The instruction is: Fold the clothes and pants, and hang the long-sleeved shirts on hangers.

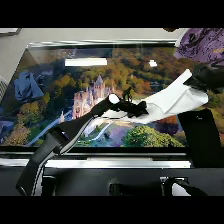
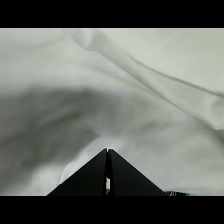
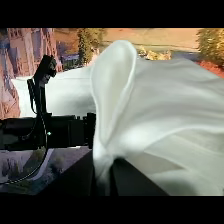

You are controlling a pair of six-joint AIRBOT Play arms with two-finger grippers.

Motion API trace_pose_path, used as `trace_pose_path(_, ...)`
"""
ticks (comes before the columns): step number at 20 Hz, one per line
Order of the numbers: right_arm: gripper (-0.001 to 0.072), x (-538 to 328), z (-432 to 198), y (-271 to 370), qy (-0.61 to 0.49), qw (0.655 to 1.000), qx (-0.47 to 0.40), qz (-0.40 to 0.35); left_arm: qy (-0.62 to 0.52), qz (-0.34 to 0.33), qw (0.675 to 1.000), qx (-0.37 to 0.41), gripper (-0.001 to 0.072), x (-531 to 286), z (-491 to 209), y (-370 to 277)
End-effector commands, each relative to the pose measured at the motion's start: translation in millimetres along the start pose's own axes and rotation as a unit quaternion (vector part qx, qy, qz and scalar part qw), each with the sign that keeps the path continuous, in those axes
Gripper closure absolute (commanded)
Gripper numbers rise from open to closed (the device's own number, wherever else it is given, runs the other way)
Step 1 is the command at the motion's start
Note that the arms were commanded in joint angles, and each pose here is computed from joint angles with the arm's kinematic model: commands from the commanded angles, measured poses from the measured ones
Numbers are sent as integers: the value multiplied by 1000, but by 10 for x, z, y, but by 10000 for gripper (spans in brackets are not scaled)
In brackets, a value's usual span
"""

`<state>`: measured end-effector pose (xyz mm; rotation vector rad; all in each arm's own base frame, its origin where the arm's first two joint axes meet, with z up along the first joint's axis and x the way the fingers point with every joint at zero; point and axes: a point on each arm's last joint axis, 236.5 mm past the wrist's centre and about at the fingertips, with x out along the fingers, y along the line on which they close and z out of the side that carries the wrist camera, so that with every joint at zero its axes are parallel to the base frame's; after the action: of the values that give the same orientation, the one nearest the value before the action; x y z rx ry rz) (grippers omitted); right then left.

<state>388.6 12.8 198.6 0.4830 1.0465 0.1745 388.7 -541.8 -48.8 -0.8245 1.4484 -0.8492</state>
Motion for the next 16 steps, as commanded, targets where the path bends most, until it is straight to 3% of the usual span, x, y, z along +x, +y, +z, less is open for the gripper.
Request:
trace_pose_path(1, 678, 20, 44, 145, -5, 999, 3, 32, 8, 35, 999, 24, 688, -500, 205, 116)
trace_pose_path(6, 678, 341, 59, 574, 11, 996, -2, 90, -70, 159, 983, 54, 688, -2006, 812, 340)
trace_pose_path(10, 678, 927, -194, 1110, 57, 993, -33, 101, -121, 257, 957, 60, 687, -3230, 917, 470)
trace_pose_path(16, 678, 1948, -799, 1652, 138, 983, -61, 102, -209, 307, 927, 60, 687, -4362, 942, 367)
